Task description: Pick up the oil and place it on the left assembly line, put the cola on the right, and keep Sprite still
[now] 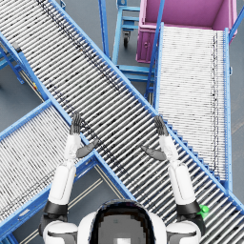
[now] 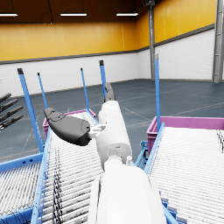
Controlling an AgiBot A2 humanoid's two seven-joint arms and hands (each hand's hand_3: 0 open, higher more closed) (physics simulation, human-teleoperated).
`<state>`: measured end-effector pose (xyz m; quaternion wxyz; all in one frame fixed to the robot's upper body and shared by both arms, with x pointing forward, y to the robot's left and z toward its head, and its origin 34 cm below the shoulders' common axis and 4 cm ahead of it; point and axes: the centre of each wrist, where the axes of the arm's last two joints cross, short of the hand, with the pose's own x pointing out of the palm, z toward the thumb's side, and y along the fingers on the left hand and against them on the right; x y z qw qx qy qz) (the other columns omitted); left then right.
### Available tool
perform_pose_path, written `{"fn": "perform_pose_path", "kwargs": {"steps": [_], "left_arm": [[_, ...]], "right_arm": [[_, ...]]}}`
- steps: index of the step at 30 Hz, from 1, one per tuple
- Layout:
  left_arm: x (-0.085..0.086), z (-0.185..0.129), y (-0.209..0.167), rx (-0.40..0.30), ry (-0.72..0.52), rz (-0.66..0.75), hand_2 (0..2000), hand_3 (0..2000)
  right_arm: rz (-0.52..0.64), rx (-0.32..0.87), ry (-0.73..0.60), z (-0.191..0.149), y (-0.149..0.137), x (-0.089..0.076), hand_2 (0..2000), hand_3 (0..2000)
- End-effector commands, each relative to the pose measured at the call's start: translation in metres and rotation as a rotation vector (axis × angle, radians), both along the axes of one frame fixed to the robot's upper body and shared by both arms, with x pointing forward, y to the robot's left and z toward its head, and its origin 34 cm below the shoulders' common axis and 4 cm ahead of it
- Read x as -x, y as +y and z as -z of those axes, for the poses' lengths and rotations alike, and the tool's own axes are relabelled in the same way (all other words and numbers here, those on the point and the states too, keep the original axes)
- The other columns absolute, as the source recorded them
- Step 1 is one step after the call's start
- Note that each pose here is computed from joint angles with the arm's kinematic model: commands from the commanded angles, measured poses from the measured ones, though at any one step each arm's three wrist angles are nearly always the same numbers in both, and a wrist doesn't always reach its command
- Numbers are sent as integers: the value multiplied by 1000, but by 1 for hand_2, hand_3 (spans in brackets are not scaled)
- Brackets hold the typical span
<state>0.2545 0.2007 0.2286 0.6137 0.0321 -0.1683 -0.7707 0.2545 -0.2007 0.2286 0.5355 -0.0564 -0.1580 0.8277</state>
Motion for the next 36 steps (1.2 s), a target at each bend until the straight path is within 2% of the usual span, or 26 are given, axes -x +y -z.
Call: {"fn": "perform_pose_path", "kwargs": {"steps": [1,36], "left_arm": [[0,0,0,0,0,0,0,0],[0,0,0,0,0,0,0,0]], "right_arm": [[0,0,0,0,0,0,0,0],[0,0,0,0,0,0,0,0]]}}
